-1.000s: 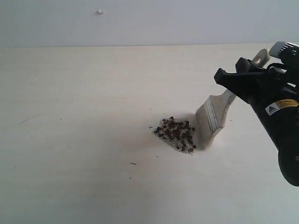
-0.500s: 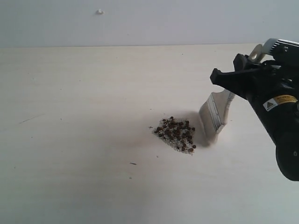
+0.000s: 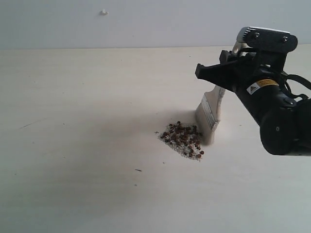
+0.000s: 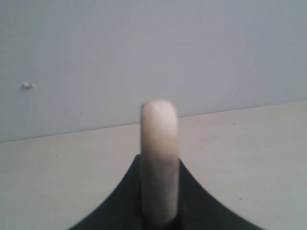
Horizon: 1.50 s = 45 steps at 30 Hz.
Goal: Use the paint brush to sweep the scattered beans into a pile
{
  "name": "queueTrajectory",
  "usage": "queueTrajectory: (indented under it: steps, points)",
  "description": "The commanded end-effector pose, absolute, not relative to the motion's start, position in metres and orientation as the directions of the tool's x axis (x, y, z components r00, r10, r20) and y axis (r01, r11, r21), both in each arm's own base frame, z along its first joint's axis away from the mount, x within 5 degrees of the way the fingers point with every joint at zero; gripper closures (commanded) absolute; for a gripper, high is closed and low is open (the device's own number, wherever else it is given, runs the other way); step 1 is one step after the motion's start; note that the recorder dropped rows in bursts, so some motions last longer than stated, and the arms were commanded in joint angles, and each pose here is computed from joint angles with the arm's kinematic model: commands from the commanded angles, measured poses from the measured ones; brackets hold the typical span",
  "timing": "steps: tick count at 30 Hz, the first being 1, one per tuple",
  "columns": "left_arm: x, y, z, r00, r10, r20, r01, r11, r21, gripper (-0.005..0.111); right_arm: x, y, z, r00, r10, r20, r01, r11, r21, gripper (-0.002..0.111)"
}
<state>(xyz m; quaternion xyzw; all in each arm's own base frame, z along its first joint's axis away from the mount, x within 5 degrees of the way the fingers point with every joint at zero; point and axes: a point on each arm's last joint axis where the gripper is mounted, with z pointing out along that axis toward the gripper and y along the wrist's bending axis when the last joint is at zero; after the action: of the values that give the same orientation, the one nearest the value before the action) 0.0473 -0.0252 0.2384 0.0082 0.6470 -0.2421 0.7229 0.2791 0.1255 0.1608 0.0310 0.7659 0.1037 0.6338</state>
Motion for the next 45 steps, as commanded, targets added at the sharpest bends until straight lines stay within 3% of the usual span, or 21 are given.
queueTrajectory:
  steps: [1,19,31,37,45]
  points:
    - [0.047,-0.025,0.237,0.046,-0.338,-0.940,0.362,0.882,-0.300,0.107,0.283,0.132,0.157,-0.214,0.168,-0.962,-0.107,0.975,0.194,0.108]
    - [0.047,-0.025,0.237,0.046,-0.338,-0.940,0.362,0.882,-0.300,0.107,0.284,0.132,0.157,-0.218,0.182,-0.959,-0.108,0.972,0.209,0.108]
    - [0.047,-0.025,0.237,0.046,-0.338,-0.940,0.362,0.882,-0.300,0.107,0.276,0.126,0.191,-0.180,0.123,-0.976,-0.108,0.984,0.144,0.108]
    - [0.047,-0.025,0.237,0.046,-0.338,-0.940,0.362,0.882,-0.300,0.107,0.277,0.124,0.177,-0.249,0.086,-0.965,-0.069,0.992,0.107,0.108]
    - [0.047,-0.025,0.237,0.046,-0.338,-0.940,0.362,0.882,-0.300,0.107,0.280,0.132,0.154,-0.326,0.149,-0.933,-0.101,0.976,0.192,0.108]
